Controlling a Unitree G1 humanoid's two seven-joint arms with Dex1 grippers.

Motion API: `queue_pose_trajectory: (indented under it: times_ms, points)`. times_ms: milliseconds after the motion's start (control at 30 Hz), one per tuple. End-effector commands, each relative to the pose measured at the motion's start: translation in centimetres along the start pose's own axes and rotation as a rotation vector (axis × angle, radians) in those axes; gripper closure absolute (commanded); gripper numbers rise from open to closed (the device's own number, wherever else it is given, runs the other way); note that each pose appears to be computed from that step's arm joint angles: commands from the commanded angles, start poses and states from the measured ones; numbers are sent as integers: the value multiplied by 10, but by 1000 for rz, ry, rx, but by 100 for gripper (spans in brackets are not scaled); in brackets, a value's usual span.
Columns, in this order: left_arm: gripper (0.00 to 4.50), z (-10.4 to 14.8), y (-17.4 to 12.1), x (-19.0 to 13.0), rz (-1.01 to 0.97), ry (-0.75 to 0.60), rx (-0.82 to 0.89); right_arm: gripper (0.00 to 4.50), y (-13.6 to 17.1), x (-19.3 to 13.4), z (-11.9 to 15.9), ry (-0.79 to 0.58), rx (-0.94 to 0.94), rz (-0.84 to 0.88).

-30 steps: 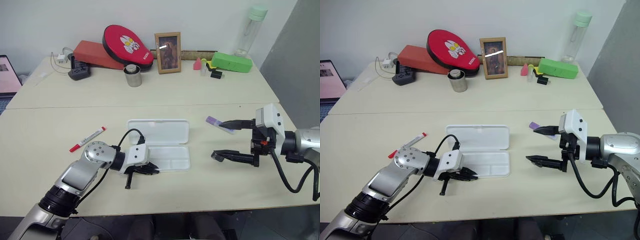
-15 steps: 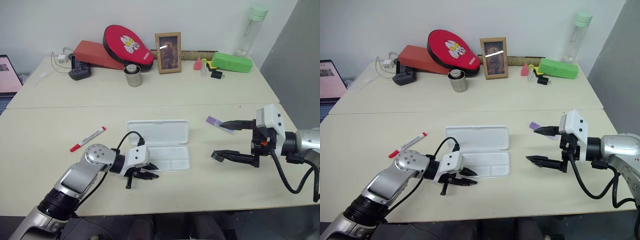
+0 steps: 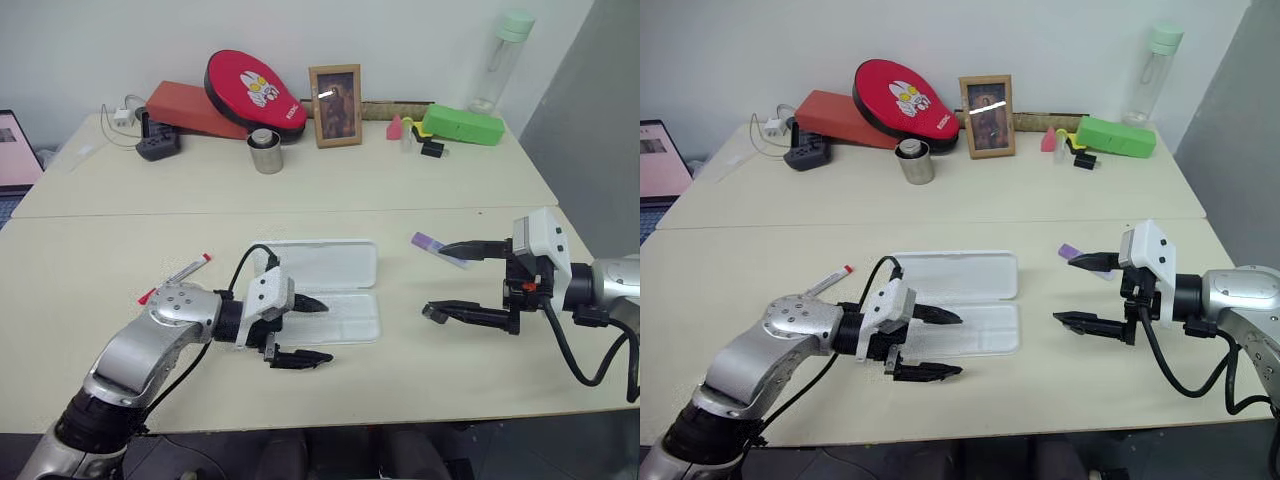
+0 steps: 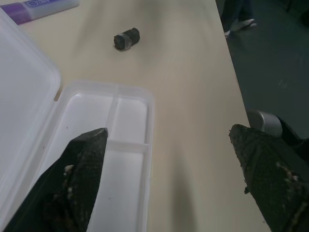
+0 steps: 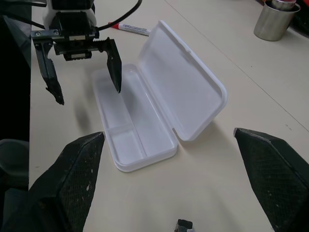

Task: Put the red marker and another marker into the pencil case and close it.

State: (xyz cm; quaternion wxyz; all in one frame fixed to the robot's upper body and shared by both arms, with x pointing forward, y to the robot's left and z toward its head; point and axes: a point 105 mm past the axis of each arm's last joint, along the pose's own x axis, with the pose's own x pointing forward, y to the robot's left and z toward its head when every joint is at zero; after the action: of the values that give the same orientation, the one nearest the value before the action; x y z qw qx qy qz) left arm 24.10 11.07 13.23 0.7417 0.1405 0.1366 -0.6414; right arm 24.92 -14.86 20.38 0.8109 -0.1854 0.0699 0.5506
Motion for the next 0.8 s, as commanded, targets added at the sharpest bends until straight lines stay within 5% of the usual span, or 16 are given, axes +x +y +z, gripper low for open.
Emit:
queue_pose_trajectory:
  times_ms: [33,167,300,467,600,800]
  points:
    - [6,29,4,-21,105,-120,-16,0,1,-3,13,-37,-37,15]
    - [6,61,36,-69,357,-305,-50,0,0,-2,20,-81,-42,27]
    - [6,67,58,-113,551,-341,-56,0,-2,3,35,-151,-63,49]
    - [6,30,77,-155,716,-204,-83,0,-6,12,54,-226,-100,65]
    - [6,-29,93,-185,818,-23,-158,0,-3,18,55,-230,-101,100]
    - [6,-70,111,-198,850,56,-221,0,-2,18,50,-213,-95,93]
